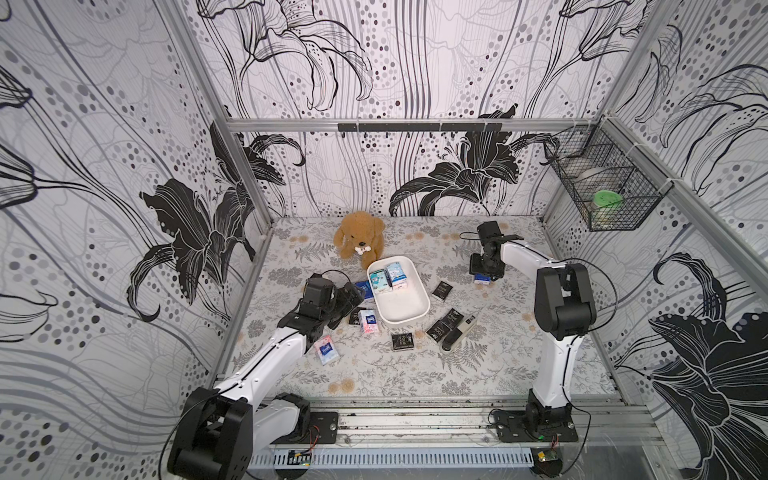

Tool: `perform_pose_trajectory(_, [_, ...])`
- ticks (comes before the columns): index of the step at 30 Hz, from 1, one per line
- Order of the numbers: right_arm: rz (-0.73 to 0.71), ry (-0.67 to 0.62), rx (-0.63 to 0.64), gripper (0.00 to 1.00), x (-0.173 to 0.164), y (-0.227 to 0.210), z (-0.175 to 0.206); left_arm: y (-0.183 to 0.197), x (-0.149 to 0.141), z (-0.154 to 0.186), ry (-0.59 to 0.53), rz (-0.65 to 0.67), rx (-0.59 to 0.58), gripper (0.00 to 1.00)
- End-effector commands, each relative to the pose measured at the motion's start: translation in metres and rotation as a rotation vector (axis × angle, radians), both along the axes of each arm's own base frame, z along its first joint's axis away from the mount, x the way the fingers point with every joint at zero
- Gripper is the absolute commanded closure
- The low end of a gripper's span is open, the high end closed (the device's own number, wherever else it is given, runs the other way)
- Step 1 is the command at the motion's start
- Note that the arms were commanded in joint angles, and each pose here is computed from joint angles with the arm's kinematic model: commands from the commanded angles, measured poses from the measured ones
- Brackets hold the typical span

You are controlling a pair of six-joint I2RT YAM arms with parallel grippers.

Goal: Put the pocket tissues into the storage box
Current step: Pick up the pocket tissues from the center of the board.

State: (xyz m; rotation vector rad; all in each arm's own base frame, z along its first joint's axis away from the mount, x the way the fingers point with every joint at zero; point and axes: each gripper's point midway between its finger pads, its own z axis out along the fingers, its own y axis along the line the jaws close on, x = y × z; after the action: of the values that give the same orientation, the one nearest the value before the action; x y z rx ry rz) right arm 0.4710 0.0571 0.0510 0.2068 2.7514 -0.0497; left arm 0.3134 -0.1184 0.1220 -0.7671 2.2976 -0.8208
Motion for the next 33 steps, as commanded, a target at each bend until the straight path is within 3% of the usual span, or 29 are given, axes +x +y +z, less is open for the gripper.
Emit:
perform_pose_trajectory(1, [-0.003, 0.041, -0.009, 0.29, -0.008, -0.004, -0.015, 0.0, 0.003, 0.013, -0.034, 0.01, 0.002, 0.03])
perform_pose_trajectory(8, [-0.009, 0.053, -0.034, 0.26, -0.01, -0.009, -0.02, 0.003, -0.001, 0.013, -0.035, 0.015, 0.012, 0.03])
perform_pose_trajectory(13, [-0.007, 0.061, -0.029, 0.32, -0.011, -0.008, -0.024, 0.003, -0.001, 0.013, -0.036, 0.016, 0.011, 0.03])
perform_pose_trajectory(17, [-0.011, 0.048, -0.018, 0.42, -0.011, -0.007, -0.02, 0.004, -0.001, 0.013, -0.037, 0.019, 0.012, 0.03])
perform_pose_trajectory(33, [0.013, -0.061, 0.223, 0.47, -0.044, 0.044, 0.051, 0.005, -0.002, 0.006, -0.041, 0.015, 0.019, 0.03])
